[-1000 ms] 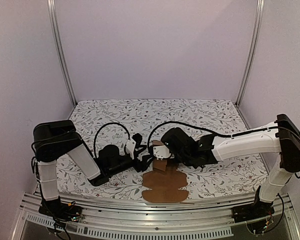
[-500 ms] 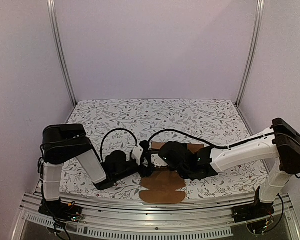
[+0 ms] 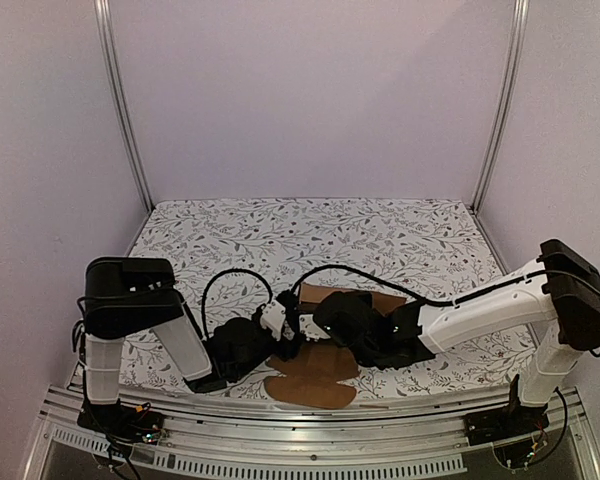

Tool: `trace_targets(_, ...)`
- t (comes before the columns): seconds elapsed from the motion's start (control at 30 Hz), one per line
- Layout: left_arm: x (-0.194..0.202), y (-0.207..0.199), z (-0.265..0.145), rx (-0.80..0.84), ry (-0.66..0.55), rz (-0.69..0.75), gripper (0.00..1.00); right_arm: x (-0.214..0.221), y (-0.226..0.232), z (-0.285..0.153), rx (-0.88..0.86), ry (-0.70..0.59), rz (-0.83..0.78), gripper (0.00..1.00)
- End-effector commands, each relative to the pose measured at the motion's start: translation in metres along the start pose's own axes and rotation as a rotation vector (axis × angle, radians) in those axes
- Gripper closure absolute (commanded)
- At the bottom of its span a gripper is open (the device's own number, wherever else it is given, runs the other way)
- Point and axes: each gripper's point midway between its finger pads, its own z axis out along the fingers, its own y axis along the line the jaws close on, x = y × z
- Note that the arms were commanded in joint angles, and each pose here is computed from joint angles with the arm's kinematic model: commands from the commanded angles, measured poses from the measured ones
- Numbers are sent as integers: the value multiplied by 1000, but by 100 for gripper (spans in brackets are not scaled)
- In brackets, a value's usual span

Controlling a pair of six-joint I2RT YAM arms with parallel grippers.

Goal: Fold the paper box

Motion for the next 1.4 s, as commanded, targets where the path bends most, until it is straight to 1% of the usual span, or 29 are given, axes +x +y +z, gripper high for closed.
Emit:
trace_targets(0.0,-48,8,-11,-83,-159,-1,31,-5,9,2,14,-4,13,100)
trace_targets(0.1,-51,5,-15,-66,-164,12,36,-3,13,7,24,14,3,100)
trace_targets(0.27,-49,-8,-10,-8,-171,67,38,-6,21,9,16,14,3,100)
trace_targets(0.37,-48,-8,-1,-27,-172,82,40,-12,24,6,13,1,3,100)
trace_targets(0.47,-48,-7,6,-23,-176,72,43,-17,30,3,5,-14,-4,100)
trace_targets(0.6,-45,-9,11,4,-178,59,51,-17,34,1,-6,-18,-3,100)
trace_targets(0.73,-41,-5,15,21,-171,17,53,-19,32,0,-10,-26,6,100)
trace_targets(0.87,-38,-1,19,20,-164,5,60,-19,38,-1,-35,-35,0,100)
trace_targets(0.9,-36,-1,21,28,-161,-1,59,-19,39,-1,-43,-36,0,100)
trace_targets(0.93,-33,1,23,30,-155,-12,53,-19,39,-2,-46,-37,4,100)
trace_targets(0.97,-30,3,24,28,-146,-23,45,-18,39,-2,-49,-38,7,100)
trace_targets(1.0,-28,4,24,34,-142,-30,43,-18,39,-3,-55,-41,11,100)
trace_targets(1.03,-26,3,23,48,-141,-33,44,-18,38,-5,-61,-43,15,100)
trace_targets(1.2,-20,3,22,79,-131,-34,58,-14,36,-8,-68,-39,8,100)
trace_targets(1.3,-20,4,25,85,-125,-40,68,-15,36,-8,-72,-40,9,100)
trace_targets(1.33,-19,5,26,81,-116,-45,69,-15,35,-8,-70,-41,12,100)
trace_targets(1.37,-16,5,28,79,-99,-51,67,-15,34,-8,-67,-40,12,100)
